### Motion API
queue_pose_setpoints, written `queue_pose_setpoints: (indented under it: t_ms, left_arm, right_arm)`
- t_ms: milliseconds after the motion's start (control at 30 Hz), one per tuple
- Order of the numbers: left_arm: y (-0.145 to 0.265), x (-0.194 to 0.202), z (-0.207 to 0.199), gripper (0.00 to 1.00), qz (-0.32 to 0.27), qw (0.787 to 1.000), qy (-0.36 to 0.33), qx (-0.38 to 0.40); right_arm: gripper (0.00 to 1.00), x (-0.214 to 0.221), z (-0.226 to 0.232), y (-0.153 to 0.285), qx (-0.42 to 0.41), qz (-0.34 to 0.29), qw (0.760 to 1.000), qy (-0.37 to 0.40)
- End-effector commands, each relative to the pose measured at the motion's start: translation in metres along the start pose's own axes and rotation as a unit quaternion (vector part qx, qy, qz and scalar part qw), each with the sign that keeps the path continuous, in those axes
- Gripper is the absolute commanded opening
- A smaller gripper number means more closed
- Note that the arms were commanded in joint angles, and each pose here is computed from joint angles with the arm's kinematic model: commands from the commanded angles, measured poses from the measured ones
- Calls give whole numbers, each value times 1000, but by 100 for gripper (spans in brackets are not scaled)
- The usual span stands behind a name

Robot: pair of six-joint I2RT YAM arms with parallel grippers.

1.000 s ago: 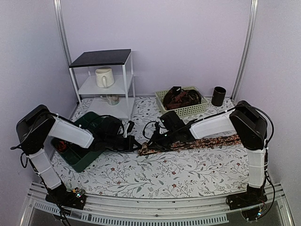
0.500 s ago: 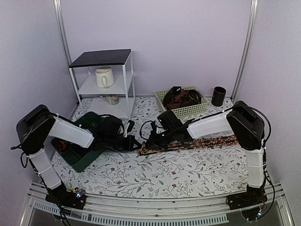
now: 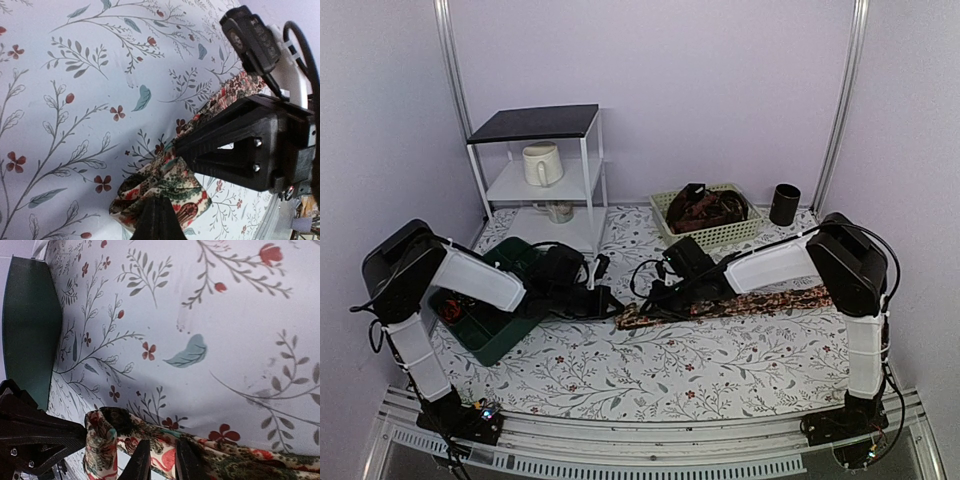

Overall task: Roll the ties
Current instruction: Roll the tie at the center of the board.

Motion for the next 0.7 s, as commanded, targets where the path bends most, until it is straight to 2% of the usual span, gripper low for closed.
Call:
queue_pose_setpoints:
  t_ms: [0, 267, 667]
  left_arm:
    - [-7, -3, -4, 0, -2, 1000, -10, 12]
    - [-13, 0, 0, 0, 5, 1000, -4, 16]
    - [-18, 2, 4, 0, 5, 1000, -4, 10]
  right_arm:
    - [21, -8, 15, 33, -8, -38, 999, 6]
    - [23, -5, 17, 39, -37, -44, 998, -1]
    - [28, 2, 10, 6, -24, 2, 1000, -18]
Point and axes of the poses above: each gripper's point midway between its finger pads, its own y axis back along the fingers, its own z axis along the line the jaws close on, x = y × z, the point moved 10 cm from there along y, back along the fingers, and after that the axes turned 4 degrees about -y, right-handed, at the moved point
